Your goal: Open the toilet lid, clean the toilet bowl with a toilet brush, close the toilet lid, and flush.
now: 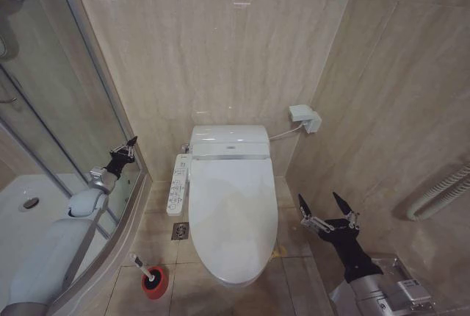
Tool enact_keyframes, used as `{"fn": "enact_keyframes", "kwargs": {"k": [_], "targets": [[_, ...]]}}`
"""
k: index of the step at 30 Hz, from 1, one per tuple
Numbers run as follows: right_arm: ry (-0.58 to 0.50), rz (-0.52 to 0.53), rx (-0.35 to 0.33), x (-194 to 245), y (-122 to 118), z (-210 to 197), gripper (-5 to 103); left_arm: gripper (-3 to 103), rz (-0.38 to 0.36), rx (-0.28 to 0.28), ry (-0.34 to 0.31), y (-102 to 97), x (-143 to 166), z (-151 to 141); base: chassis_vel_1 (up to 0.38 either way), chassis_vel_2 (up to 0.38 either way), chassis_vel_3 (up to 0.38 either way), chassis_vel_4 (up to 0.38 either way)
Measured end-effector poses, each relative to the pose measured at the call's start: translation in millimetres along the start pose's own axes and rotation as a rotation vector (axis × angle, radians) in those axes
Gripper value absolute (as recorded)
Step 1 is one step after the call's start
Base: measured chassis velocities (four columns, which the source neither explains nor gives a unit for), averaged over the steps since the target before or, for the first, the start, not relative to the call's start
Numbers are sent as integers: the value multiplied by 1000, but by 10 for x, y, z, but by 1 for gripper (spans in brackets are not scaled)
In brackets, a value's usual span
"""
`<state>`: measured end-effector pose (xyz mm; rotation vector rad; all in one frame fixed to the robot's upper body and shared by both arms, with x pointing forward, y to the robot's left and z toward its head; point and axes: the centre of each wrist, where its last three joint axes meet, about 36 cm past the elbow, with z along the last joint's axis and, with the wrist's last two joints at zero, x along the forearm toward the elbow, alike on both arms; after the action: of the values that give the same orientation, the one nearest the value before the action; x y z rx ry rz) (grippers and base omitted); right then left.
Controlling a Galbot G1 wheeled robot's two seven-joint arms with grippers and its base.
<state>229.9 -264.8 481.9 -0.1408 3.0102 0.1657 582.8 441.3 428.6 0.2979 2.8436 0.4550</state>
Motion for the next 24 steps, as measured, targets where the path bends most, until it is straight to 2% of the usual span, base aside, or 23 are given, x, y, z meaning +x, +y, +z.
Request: {"fn": "enact_keyframes", "kwargs": {"k": [1,17,24], "targets": [[0,0,0,0,0,0,100,0,8,-1,0,-11,-10,0,0,0,0,0],[0,0,0,0,0,0,100,0,73,11,15,-183,12,112,-39,37,39,-38],[0,0,0,0,0,0,100,0,94,8,15,-197,27,149,-63,60,72,-63]]}}
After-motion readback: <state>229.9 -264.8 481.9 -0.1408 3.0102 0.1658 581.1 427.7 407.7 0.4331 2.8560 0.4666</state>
